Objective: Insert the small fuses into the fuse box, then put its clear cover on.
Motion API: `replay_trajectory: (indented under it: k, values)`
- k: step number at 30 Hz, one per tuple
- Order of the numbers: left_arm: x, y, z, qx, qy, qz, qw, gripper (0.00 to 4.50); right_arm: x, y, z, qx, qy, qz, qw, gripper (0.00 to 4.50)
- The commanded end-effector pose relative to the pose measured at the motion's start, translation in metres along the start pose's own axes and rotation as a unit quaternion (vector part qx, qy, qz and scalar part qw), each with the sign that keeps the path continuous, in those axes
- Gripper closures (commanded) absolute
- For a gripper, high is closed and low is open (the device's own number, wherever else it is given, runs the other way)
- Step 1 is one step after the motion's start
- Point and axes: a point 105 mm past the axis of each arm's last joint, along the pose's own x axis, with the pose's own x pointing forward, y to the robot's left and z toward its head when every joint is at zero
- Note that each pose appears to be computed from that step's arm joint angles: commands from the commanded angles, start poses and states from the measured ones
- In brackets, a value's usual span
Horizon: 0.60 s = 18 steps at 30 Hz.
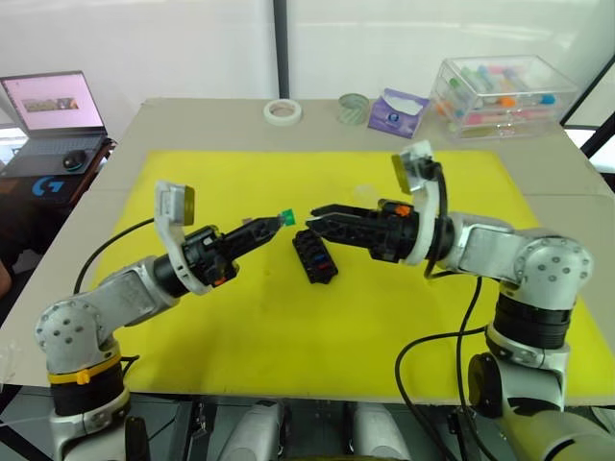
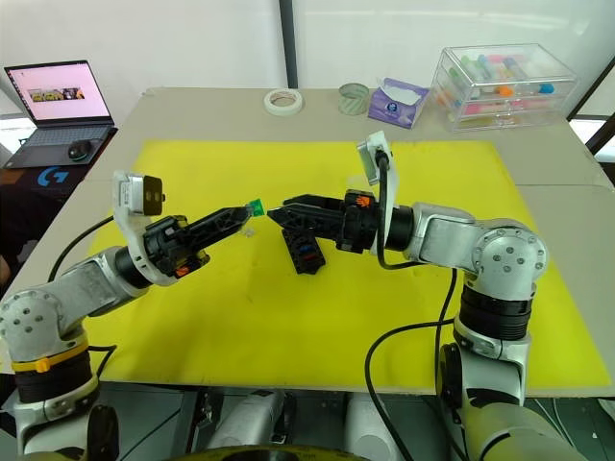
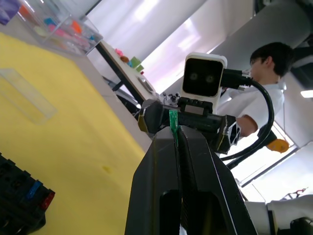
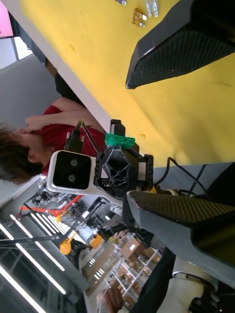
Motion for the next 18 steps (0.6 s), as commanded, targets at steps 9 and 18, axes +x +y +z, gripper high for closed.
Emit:
replay_trajectory:
  k: [9,18]
  values:
    - [0.0081,-0.0084,0.0049,-0.007,-0.017,-0.027,0.999,4.5,0.0113,0.0183,0.0025,0.009,-0.033,0.026,0.999,0.89]
    - [0.0091,-0.0098,0.0028,-0.011,-0.018,-0.028,0.999,4.5,0.0122,0.0196,0.0039,0.024,-0.043,0.023,0.999,1.66]
